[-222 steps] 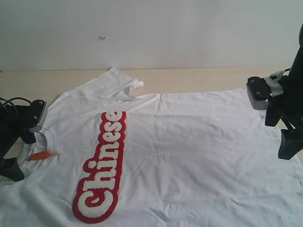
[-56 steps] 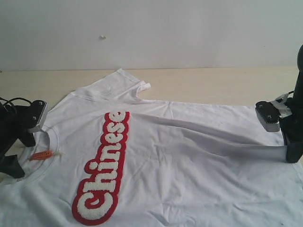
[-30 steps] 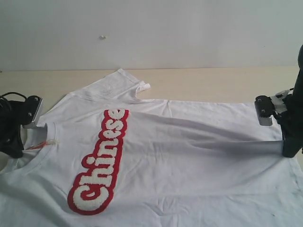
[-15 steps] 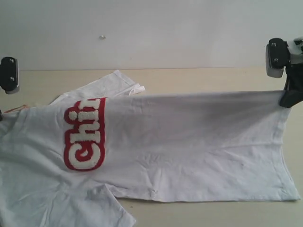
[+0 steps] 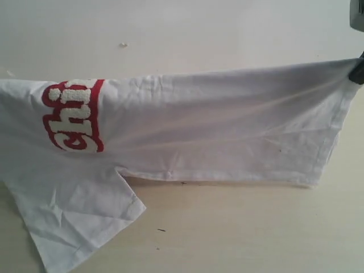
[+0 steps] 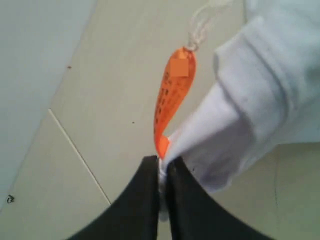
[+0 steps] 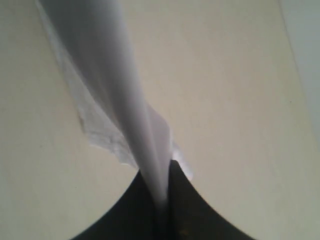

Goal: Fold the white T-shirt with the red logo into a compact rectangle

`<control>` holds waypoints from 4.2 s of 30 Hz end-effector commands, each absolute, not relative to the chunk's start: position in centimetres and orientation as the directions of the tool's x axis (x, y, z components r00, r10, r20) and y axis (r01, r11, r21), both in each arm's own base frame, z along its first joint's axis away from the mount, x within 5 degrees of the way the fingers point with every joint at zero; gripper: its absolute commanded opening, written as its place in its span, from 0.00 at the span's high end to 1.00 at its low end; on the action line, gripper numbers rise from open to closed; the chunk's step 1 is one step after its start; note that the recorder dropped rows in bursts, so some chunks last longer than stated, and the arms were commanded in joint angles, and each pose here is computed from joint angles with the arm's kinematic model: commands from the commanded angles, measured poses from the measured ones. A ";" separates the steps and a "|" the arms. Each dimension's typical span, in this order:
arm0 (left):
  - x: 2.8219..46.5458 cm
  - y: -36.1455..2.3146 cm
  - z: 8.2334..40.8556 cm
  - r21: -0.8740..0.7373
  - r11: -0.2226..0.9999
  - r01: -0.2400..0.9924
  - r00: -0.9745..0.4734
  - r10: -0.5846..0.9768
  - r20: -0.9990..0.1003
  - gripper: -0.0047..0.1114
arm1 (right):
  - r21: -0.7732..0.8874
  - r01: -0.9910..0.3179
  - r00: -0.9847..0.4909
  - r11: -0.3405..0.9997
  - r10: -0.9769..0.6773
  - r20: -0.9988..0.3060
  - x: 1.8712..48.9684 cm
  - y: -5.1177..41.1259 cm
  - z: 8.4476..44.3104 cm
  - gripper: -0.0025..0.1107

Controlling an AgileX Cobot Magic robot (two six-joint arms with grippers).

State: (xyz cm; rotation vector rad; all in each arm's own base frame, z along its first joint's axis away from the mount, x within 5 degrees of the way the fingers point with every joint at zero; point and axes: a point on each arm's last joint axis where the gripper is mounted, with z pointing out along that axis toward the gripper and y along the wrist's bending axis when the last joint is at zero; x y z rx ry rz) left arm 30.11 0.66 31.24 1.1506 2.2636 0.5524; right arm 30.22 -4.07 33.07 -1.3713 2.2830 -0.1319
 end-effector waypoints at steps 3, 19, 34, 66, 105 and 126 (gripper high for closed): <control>26.5 1.2 35.9 0.597 0.695 0.401 -0.553 0.703 -0.446 0.96 | -0.365 -0.767 -0.366 0.528 -0.827 -0.427 26.9 -2.9 37.0 0.98; 16.1 2.4 43.7 0.629 0.777 0.030 -0.467 0.567 -0.679 0.96 | -0.435 -0.719 -0.205 0.542 -0.763 -0.613 20.2 1.0 43.0 0.98; 20.3 1.3 39.0 0.529 0.778 0.339 -0.614 0.609 -0.502 0.96 | -0.191 -0.779 -0.433 0.598 -0.732 -0.525 25.2 0.2 37.1 0.98; 34.2 0.8 29.8 0.616 0.679 0.400 -0.496 0.725 -0.477 0.96 | -0.373 -0.683 -0.485 0.628 -0.771 -0.412 36.7 -3.3 28.7 0.98; 27.7 0.0 32.4 0.448 0.627 0.637 -0.535 0.778 -0.329 0.96 | -0.145 -0.673 -0.641 0.725 -0.670 -0.376 29.7 -2.1 28.1 0.98; 42.8 -0.5 13.8 0.656 0.614 0.439 -0.320 0.789 -0.524 0.39 | -0.687 -0.386 -0.455 0.615 -0.775 -0.438 42.9 -6.1 14.7 0.53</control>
